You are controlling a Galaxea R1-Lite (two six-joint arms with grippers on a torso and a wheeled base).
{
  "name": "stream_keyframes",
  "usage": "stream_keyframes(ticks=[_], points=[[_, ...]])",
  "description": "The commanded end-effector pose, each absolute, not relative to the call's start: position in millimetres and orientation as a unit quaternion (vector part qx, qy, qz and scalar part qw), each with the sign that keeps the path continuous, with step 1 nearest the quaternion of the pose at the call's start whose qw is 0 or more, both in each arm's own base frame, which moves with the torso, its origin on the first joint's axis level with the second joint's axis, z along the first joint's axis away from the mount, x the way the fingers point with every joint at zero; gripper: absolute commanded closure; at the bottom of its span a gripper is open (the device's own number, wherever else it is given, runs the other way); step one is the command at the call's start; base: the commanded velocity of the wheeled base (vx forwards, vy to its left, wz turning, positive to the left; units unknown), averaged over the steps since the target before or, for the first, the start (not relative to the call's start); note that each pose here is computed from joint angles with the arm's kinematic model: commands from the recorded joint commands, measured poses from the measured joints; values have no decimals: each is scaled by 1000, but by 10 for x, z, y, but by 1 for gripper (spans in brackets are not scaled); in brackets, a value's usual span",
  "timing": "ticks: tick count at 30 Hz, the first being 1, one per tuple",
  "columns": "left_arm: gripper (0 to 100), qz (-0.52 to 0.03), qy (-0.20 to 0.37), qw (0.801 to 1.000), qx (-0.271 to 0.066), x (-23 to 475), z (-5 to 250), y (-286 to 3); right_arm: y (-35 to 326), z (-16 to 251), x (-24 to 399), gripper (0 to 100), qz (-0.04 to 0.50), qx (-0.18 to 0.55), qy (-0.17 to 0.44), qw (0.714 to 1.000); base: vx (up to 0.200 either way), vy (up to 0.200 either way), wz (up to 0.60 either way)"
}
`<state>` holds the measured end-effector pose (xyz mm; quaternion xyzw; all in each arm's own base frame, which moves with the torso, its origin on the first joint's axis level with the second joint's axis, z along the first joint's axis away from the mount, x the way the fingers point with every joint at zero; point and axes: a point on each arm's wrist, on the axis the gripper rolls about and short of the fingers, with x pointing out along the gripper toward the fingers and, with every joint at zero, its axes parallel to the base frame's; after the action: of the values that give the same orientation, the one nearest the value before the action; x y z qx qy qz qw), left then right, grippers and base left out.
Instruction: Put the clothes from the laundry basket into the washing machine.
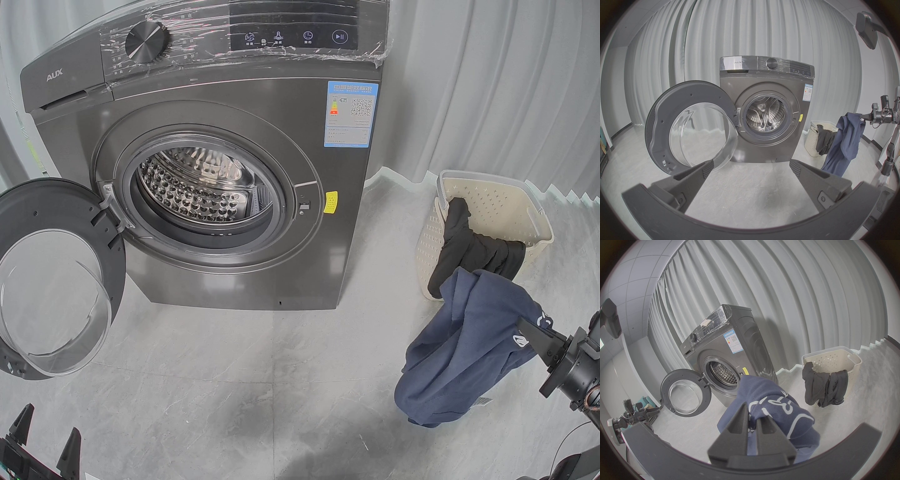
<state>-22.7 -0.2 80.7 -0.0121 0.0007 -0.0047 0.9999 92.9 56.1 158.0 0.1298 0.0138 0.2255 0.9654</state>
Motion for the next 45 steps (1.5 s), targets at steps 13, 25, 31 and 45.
stream_keyframes(ticks=[13,25,31,45], points=[[0,-4,2,1000,-12,-226,759,-2,564,1577,931,100,226,129,15,965,0,123,0],[0,-4,2,1000,-12,-226,759,-2,564,1575,931,100,226,129,16,966,-100,0,0],[0,-4,2,1000,-12,-226,760,-2,580,1587,950,100,227,129,16,965,0,0,0],[0,-4,1,1000,-14,-227,760,-2,862,1893,1226,100,318,126,1,940,0,143,0]])
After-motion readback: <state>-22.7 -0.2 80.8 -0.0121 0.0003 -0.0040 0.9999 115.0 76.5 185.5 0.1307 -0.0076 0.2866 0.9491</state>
